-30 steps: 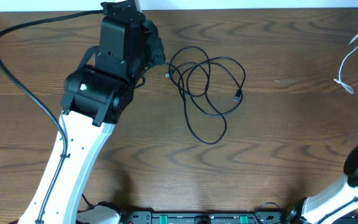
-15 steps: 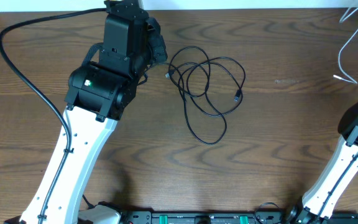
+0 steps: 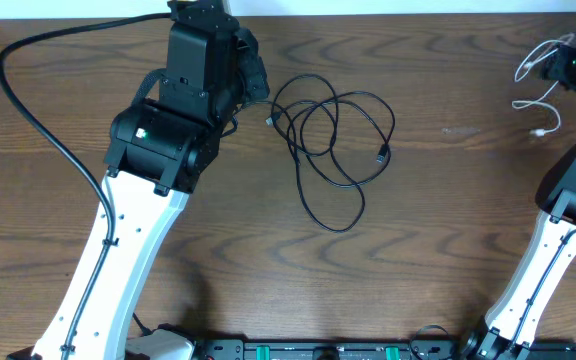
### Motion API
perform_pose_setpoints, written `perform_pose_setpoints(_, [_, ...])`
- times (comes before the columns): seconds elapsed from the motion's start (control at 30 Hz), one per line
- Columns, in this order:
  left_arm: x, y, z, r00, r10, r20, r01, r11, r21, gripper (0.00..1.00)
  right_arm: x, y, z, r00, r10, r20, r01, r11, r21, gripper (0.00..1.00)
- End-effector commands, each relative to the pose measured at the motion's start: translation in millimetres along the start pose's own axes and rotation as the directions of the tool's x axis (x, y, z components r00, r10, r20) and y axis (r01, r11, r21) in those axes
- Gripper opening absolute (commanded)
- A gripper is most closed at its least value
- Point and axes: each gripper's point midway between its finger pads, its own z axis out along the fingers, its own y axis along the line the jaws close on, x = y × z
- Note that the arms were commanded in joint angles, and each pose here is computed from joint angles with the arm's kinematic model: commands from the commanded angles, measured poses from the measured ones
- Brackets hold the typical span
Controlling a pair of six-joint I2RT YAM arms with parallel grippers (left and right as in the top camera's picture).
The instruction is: Untangle cables
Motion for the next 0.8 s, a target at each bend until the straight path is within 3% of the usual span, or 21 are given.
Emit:
perform_pose_setpoints(0.0, [-6, -1, -2, 1.000, 0.013, 0.015, -0.013, 1.000, 0.001, 0.42, -16, -1, -35, 0.999, -0.005, 0.034, 0.005, 1.000, 0.011, 0.75])
perform_pose_setpoints(0.33, [-6, -1, -2, 1.000, 0.014, 0.014, -0.014, 1.000, 0.001, 0.42, -8, 1, -91, 1.000, -0.009, -0.020, 0.009, 1.000, 0.003, 0.72])
perform_pose_setpoints(0.63, [-5, -1, -2, 1.000, 0.014, 0.012, -0.014, 1.000, 0.000, 0.42, 52, 51, -132, 0.952, -0.229, -0.203, 0.157, 0.935, -0.318, 0.68])
perform_pose_setpoints(0.77, [-5, -1, -2, 1.000, 0.014, 0.012, -0.014, 1.000, 0.000, 0.42, 90, 62, -129, 0.902, -0.279, -0.329, 0.150, 0.918, -0.368, 0.67])
